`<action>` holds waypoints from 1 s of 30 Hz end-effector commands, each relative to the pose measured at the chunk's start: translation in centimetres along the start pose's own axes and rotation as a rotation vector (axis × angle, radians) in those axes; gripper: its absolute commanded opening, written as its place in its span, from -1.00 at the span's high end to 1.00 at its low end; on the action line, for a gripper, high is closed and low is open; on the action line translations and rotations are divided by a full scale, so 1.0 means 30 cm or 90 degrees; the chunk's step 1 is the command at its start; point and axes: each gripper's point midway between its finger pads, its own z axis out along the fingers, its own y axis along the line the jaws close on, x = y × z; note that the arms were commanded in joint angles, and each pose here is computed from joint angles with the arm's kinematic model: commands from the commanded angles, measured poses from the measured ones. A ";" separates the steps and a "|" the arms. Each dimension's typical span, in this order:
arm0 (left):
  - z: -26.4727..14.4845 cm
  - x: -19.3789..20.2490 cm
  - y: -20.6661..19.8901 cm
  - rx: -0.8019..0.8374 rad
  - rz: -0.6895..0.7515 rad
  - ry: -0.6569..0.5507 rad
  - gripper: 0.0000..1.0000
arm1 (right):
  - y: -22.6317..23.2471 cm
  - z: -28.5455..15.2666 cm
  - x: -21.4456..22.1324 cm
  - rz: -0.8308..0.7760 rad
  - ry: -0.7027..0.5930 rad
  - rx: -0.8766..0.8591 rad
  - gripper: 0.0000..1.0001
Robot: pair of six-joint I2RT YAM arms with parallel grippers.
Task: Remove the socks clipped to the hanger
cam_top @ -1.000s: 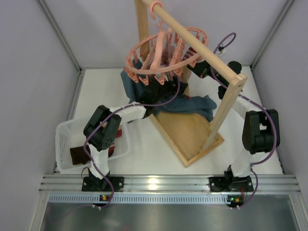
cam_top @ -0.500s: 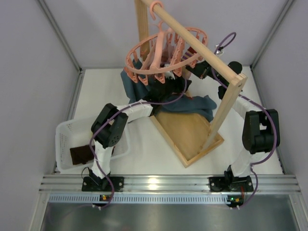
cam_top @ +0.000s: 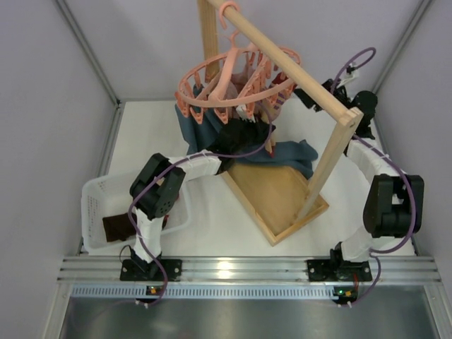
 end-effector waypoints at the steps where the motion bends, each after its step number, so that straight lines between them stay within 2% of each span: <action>1: -0.035 -0.140 -0.105 0.062 -0.009 -0.051 0.92 | 0.006 -0.063 -0.166 -0.030 -0.100 0.003 0.13; 9: -0.046 -0.141 -0.123 0.081 -0.022 -0.041 0.91 | 0.147 -0.007 -0.271 -0.048 -0.123 -0.142 0.19; 15: -0.037 -0.123 -0.122 0.086 -0.032 -0.032 0.91 | 0.249 0.020 -0.290 -0.051 -0.117 -0.228 0.25; 24: -0.026 -0.107 -0.124 0.093 -0.043 -0.023 0.90 | 0.349 0.063 -0.236 -0.058 -0.089 -0.278 0.29; 30: -0.025 -0.106 -0.126 0.095 -0.045 -0.022 0.90 | 0.369 0.089 -0.200 -0.068 -0.065 -0.270 0.31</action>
